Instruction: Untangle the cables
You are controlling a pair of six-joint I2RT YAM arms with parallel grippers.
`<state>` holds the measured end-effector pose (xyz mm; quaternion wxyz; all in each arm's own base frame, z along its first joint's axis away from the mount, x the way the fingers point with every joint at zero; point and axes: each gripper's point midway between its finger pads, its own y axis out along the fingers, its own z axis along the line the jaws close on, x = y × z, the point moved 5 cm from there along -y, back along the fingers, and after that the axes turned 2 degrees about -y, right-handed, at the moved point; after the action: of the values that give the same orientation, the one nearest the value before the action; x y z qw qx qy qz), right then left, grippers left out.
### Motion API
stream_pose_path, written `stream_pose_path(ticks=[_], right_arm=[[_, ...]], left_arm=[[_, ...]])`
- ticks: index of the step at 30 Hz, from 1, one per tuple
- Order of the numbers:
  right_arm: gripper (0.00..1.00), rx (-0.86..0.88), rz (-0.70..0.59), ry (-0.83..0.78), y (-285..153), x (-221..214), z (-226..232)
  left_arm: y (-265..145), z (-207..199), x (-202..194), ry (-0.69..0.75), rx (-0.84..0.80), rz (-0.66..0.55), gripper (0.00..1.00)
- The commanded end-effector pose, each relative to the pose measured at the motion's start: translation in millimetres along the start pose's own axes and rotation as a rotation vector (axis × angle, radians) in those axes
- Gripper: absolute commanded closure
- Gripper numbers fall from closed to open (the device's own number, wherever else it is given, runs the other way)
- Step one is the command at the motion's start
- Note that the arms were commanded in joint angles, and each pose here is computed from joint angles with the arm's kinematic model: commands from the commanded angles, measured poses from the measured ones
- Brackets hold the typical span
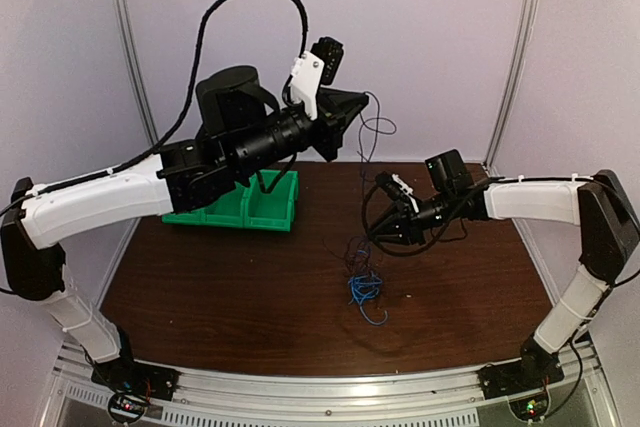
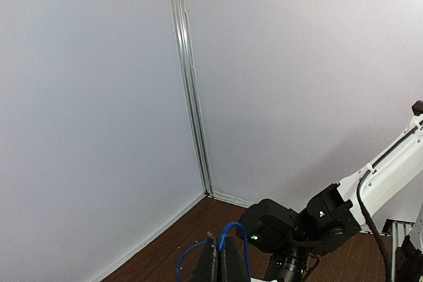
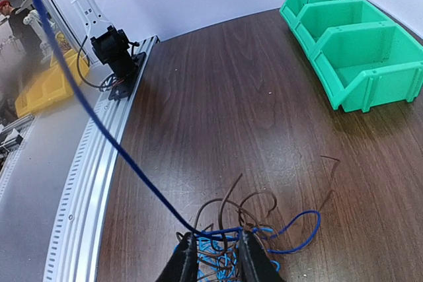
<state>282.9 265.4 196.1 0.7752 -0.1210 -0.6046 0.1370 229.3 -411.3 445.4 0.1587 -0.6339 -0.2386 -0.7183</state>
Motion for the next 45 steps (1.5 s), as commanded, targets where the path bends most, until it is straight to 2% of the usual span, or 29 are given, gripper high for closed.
stream_pose_path(ticks=[1, 10, 16, 17, 20, 22, 25, 29, 35, 40, 43, 45], right_arm=[[0.79, -0.077, 0.013, 0.048, -5.0, -18.3, -19.4], [0.8, -0.265, 0.037, 0.133, -30.5, -37.7, -59.3], [0.79, -0.295, 0.032, 0.079, -43.3, -21.4, -55.0], [0.75, -0.292, 0.029, 0.059, -45.8, -16.0, -51.5], [0.46, -0.238, 0.024, -0.014, -47.5, 1.5, -30.0], [0.31, -0.237, 0.052, -0.084, -42.6, 8.5, -15.1], [0.22, -0.243, 0.116, -0.183, -26.5, 6.4, 2.9], [0.21, -0.224, 0.177, -0.202, 0.0, -1.0, 4.0], [0.18, -0.121, 0.254, -0.235, 48.0, -3.2, 5.4], [0.16, -0.103, 0.223, -0.194, 77.0, 3.1, -8.2], [0.18, -0.132, 0.229, -0.159, 97.1, -5.3, -18.6], [0.23, -0.184, 0.261, -0.137, 109.3, -15.8, -28.0]], left_arm=[[-30.3, 23.5, 78.6, 0.048, 0.123, -0.161, 1.0], [-90.1, 43.1, 171.7, 0.088, 0.211, -0.345, 1.0], [-101.9, 47.7, 187.8, 0.079, 0.226, -0.33, 1.0], [-103.0, 48.6, 186.4, 0.074, 0.232, -0.323, 1.0], [-102.1, 49.0, 174.3, 0.061, 0.239, -0.296, 1.0], [-99.1, 49.1, 161.8, 0.052, 0.243, -0.265, 1.0], [-96.9, 49.2, 149.4, 0.043, 0.251, -0.237, 1.0], [-98.3, 51.7, 146.8, 0.039, 0.271, -0.231, 1.0], [-108.1, 56.1, 166.8, 0.035, 0.292, -0.251, 1.0], [-117.5, 58.7, 174.9, 0.028, 0.302, -0.26, 1.0], [-124.2, 60.1, 182.9, 0.023, 0.304, -0.271, 1.0], [-129.0, 61.3, 191.0, 0.019, 0.308, -0.289, 1.0]])
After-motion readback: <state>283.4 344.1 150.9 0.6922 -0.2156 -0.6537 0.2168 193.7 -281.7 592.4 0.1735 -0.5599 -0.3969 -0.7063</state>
